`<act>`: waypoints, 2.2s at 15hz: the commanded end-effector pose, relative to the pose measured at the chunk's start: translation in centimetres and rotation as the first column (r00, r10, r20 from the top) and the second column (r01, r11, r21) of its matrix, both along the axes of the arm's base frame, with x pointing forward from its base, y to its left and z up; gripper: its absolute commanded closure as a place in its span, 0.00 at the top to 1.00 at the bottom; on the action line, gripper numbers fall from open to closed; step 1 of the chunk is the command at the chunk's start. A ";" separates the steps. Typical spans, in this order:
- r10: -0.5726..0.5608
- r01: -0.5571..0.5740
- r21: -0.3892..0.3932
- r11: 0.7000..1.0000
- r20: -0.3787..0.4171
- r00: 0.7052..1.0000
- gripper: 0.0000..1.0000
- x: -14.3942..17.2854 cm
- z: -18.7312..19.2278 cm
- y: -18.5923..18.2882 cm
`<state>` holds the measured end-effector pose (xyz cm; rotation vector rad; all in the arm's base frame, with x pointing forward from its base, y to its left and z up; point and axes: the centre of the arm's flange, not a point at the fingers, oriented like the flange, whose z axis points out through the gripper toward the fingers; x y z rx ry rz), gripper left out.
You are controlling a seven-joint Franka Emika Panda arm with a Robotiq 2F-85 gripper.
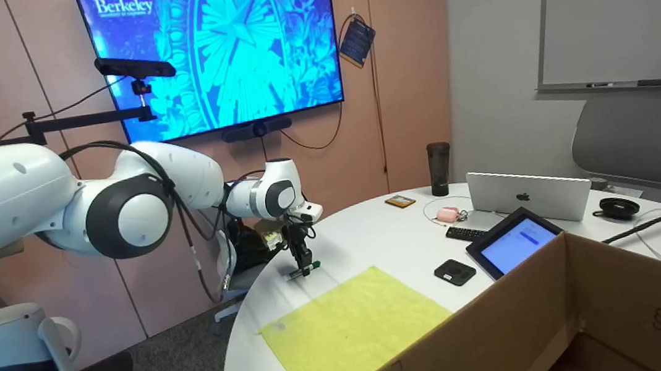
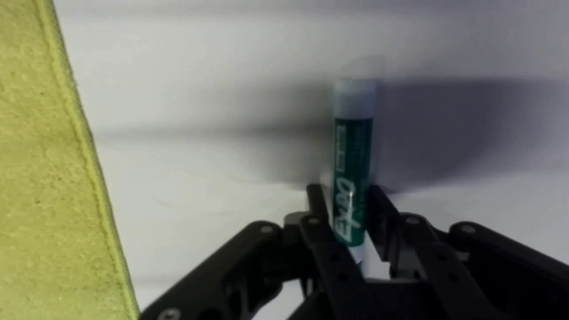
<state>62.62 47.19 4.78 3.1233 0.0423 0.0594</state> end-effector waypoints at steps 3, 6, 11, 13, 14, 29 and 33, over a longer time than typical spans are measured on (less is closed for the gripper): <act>0.036 -0.043 -0.110 0.993 -0.060 0.998 0.05 0.6 1.9 0.2; 0.050 -0.061 -0.108 0.992 -0.102 0.994 0.04 0.3 4.6 -0.7; 0.045 -0.052 -0.081 0.995 -0.078 0.996 0.05 1.4 11.3 -4.6; 0.027 -0.033 -0.072 0.997 -0.084 0.996 0.05 2.3 13.7 -7.3; 0.010 -0.016 -0.070 0.997 -0.088 0.996 0.05 2.8 14.3 -8.8; -0.198 0.179 -0.099 0.979 -0.250 0.948 0.05 3.9 6.2 -23.9; -0.247 0.223 -0.126 0.967 -0.227 0.942 0.05 3.3 2.5 -26.0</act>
